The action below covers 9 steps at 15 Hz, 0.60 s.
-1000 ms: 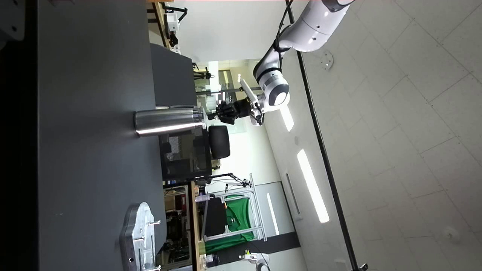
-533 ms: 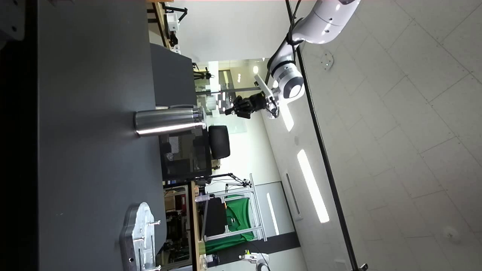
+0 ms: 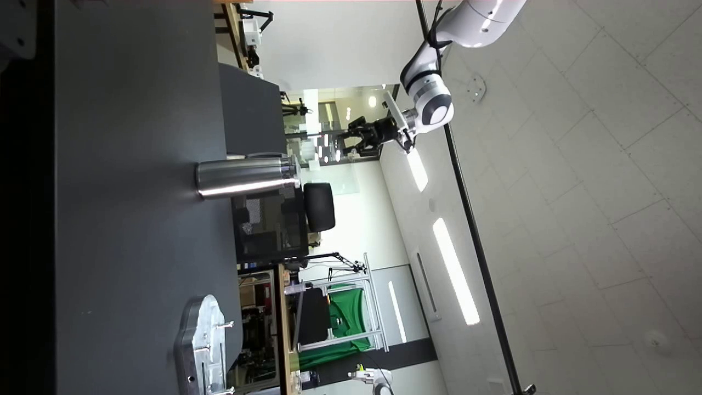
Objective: Close the lid on the silver flask
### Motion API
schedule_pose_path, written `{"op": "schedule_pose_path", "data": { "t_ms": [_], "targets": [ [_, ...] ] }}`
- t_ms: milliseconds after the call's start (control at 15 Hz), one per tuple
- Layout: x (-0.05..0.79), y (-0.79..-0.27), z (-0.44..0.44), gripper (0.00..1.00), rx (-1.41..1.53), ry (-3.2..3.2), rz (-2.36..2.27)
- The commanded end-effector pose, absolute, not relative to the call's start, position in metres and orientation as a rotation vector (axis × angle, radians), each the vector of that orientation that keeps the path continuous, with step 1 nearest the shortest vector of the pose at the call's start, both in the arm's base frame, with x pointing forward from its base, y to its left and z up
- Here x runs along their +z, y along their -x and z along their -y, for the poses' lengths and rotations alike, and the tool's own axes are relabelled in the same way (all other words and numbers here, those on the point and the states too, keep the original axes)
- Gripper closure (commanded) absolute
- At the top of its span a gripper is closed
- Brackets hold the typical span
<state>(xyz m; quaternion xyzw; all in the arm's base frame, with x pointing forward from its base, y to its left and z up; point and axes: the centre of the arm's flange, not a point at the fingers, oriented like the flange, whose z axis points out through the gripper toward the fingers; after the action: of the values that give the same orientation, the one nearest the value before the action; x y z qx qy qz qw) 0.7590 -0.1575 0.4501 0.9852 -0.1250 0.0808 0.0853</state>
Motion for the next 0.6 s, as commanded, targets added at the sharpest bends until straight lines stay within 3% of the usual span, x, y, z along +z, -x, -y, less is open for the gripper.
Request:
{"op": "schedule_pose_path", "data": {
  "t_ms": [0, 200, 533],
  "targets": [
    [0.464, -0.745, 0.135, 0.12, 0.225, -2.998, 0.196],
    [0.466, -0.744, 0.122, 0.0, 0.191, -3.058, 0.069],
    [0.467, -0.739, 0.114, 0.0, 0.046, -3.164, -0.106]
  ]
}}
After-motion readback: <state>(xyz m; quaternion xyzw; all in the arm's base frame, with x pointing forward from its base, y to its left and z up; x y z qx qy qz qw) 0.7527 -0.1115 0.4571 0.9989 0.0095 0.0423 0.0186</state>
